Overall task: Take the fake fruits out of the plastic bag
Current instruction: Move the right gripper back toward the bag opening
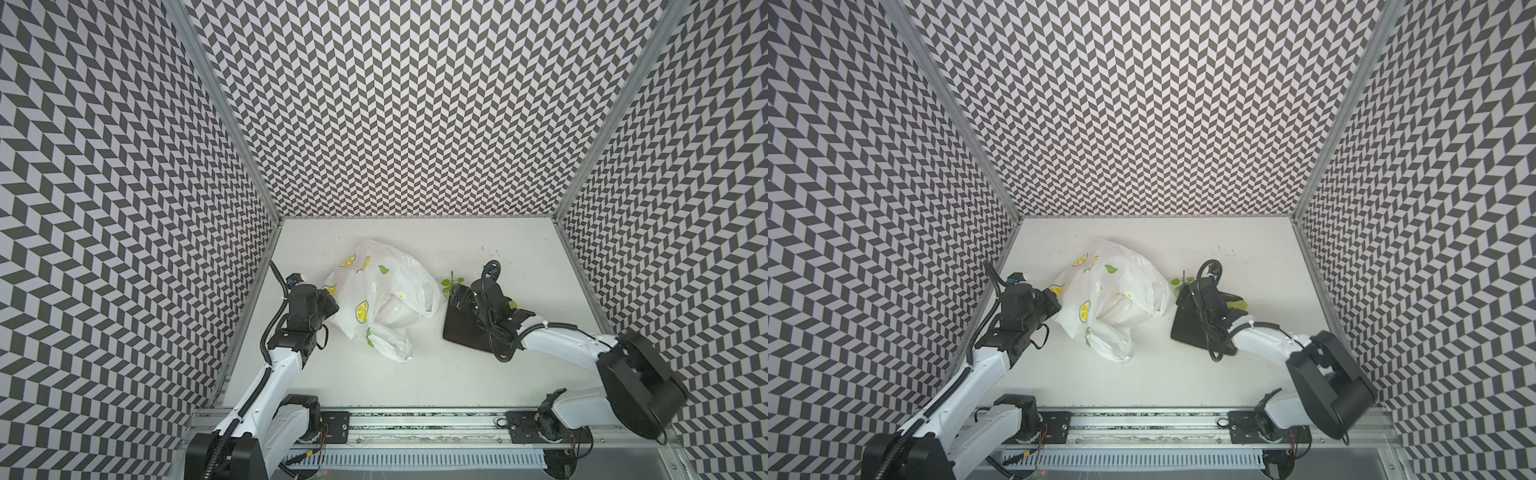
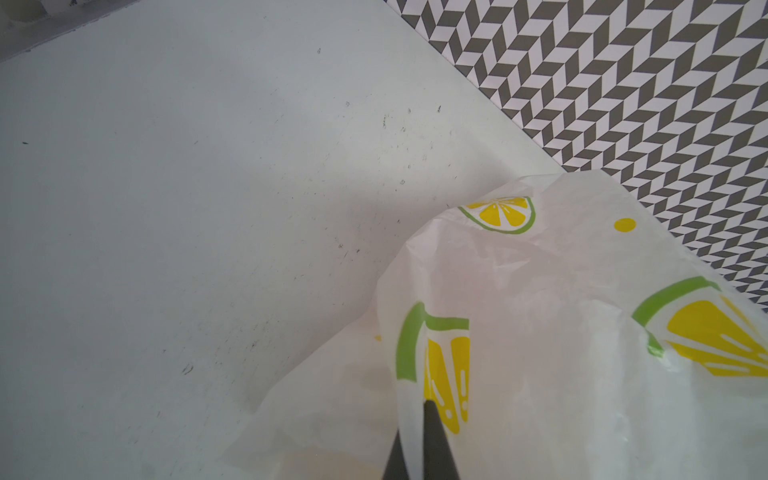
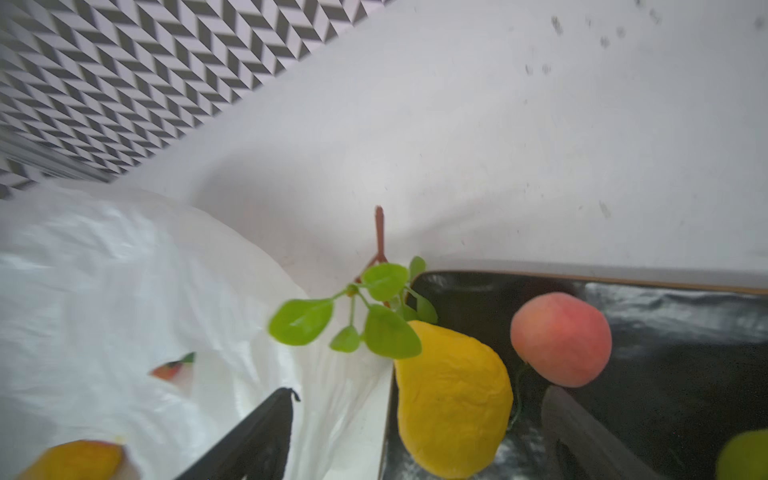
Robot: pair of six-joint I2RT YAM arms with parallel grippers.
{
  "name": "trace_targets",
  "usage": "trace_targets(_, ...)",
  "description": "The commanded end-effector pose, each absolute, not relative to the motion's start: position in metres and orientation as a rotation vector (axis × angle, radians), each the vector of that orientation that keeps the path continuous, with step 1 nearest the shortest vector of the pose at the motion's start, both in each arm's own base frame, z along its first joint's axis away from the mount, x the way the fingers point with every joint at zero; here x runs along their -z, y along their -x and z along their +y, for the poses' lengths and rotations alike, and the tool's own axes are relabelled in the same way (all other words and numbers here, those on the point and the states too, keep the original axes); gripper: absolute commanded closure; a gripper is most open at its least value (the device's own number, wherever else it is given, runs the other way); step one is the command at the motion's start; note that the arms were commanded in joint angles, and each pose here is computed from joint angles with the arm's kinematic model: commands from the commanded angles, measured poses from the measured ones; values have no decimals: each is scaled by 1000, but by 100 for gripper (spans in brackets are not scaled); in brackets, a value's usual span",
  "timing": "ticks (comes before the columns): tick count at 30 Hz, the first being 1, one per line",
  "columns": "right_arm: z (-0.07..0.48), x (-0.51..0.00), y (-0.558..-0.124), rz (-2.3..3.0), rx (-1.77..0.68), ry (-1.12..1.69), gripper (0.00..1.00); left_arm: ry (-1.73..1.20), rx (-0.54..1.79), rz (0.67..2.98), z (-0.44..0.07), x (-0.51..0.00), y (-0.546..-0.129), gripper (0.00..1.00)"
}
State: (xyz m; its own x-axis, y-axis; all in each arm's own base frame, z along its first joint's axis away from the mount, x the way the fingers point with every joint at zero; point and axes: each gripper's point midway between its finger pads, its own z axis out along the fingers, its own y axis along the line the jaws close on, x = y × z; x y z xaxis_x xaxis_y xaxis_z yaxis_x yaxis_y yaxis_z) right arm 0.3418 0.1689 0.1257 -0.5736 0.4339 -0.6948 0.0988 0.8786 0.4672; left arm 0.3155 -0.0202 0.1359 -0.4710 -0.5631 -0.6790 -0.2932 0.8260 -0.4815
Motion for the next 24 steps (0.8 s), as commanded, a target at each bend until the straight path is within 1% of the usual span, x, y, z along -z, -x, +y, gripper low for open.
trace_targets(1, 149, -181, -337, 2006, -474, -387, 10, 610, 387, 2073, -23, -141, -321, 100)
trace_targets(3, 154, -214, -328, 1916, -548, -284, 16, 603, 391, 2082, -24, -139, -321, 100)
trace_targets(5, 173, -243, -315, 1843, -674, -124, 27, 597, 393, 2088, -25, -138, -323, 100)
trace_targets(7, 195, -255, -303, 1845, -753, 10, 35, 592, 396, 2091, -27, -138, -324, 100)
trace_targets(8, 208, -257, -298, 1863, -776, 75, 37, 590, 397, 2092, -27, -138, -324, 100)
trace_targets(11, 245, -246, -283, 1927, -815, 227, 43, 586, 397, 2095, -27, -138, -326, 100)
trace_targets(16, 299, -214, -266, 2002, -919, 381, 52, 575, 404, 2101, -29, -137, -327, 100)
trace_targets(20, 344, -194, -261, 2058, -963, 506, 54, 568, 406, 2110, -30, -136, -328, 100)
trace_targets(24, 378, -173, -272, 2086, -967, 562, 56, 564, 400, 2115, -30, -135, -328, 100)
